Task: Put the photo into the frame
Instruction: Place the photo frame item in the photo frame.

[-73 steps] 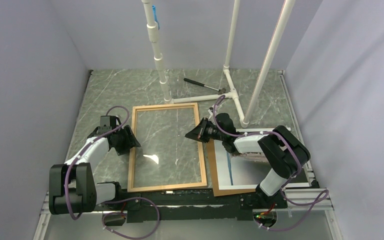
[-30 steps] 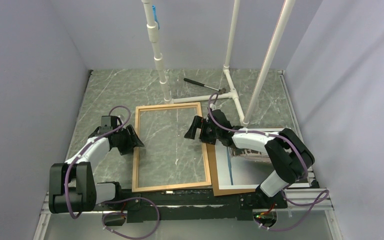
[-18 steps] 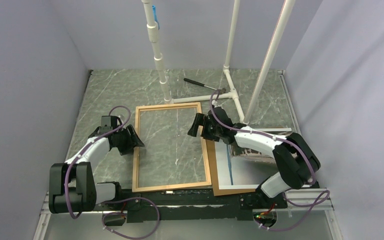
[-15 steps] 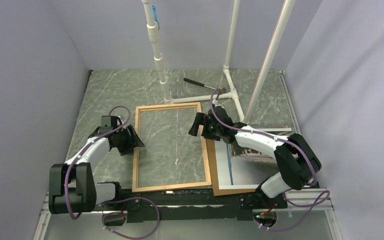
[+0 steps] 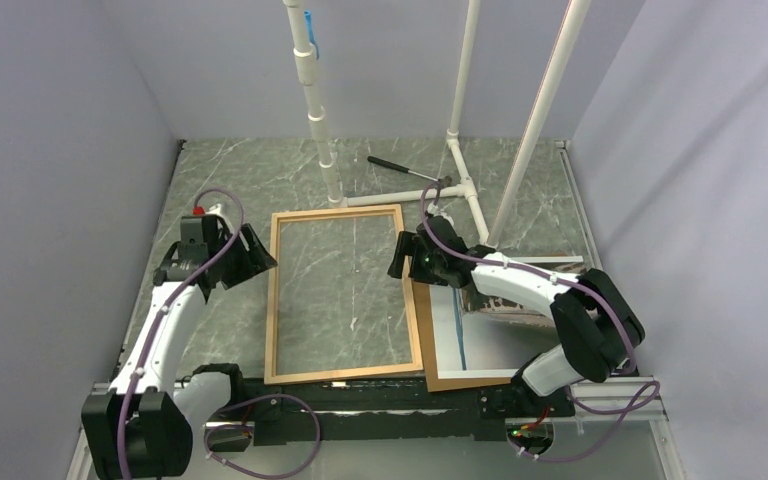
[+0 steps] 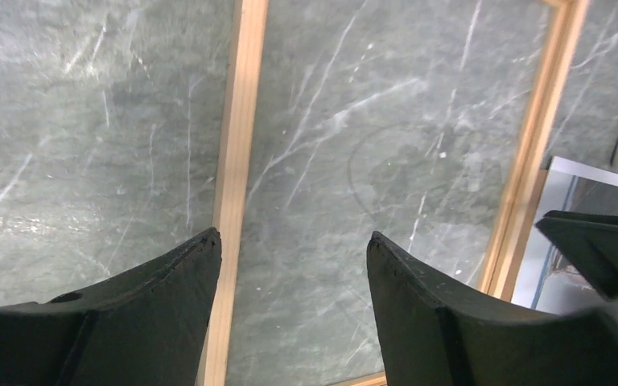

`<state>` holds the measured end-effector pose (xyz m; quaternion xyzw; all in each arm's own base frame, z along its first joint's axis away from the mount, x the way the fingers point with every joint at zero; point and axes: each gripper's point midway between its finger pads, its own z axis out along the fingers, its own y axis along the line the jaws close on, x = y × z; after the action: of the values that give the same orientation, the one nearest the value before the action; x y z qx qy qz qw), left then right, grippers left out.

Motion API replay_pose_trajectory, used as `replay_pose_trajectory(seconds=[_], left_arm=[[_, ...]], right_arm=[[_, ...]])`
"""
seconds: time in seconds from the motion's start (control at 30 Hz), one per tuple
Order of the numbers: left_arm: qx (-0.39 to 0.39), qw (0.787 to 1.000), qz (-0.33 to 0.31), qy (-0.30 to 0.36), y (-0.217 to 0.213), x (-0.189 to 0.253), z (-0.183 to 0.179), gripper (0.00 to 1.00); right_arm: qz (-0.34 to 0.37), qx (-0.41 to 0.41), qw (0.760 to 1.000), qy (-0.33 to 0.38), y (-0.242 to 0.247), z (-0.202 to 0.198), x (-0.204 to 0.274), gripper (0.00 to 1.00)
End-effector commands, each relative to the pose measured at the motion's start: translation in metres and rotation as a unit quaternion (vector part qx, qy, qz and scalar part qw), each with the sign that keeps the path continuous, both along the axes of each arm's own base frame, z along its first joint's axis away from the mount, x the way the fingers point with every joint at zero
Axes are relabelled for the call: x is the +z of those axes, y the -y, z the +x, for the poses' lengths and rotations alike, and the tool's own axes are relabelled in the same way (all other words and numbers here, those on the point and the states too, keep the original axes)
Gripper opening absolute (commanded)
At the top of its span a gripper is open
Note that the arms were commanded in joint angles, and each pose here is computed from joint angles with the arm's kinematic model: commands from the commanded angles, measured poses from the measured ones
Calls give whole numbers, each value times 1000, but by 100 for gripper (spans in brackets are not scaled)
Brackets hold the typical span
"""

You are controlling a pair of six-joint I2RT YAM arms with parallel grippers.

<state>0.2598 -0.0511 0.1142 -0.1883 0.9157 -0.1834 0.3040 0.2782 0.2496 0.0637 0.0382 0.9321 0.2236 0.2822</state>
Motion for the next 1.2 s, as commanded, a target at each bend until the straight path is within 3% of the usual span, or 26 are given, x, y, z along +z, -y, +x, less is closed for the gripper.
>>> replay_pose_trajectory(seconds=[0.0, 0.17, 0.33, 0.43, 0.6, 0.67, 1.17], left_arm=[[-11, 999, 19, 40, -3, 37, 0, 71], [-34, 996, 9, 78, 4, 64, -2, 71], [-55, 995, -15, 80, 15, 69, -5, 71], [-55, 995, -18, 77, 16, 67, -7, 71], [-55, 995, -29, 78, 20, 63, -11, 70], [-56, 995, -36, 76, 21, 60, -12, 70], [-80, 992, -68, 69, 44, 50, -21, 70]], right_arm=[[-22, 7, 1000, -9, 7, -6, -13, 87], [-45, 20, 998, -36, 9, -12, -35, 81], [-33, 31, 997, -56, 1, -17, -46, 60], [-29, 34, 997, -60, -3, -18, -46, 58], [-21, 32, 997, -69, -9, -18, -47, 22], [-20, 28, 996, -77, -11, -19, -50, 15], [15, 30, 996, -87, -34, -23, -44, 14]])
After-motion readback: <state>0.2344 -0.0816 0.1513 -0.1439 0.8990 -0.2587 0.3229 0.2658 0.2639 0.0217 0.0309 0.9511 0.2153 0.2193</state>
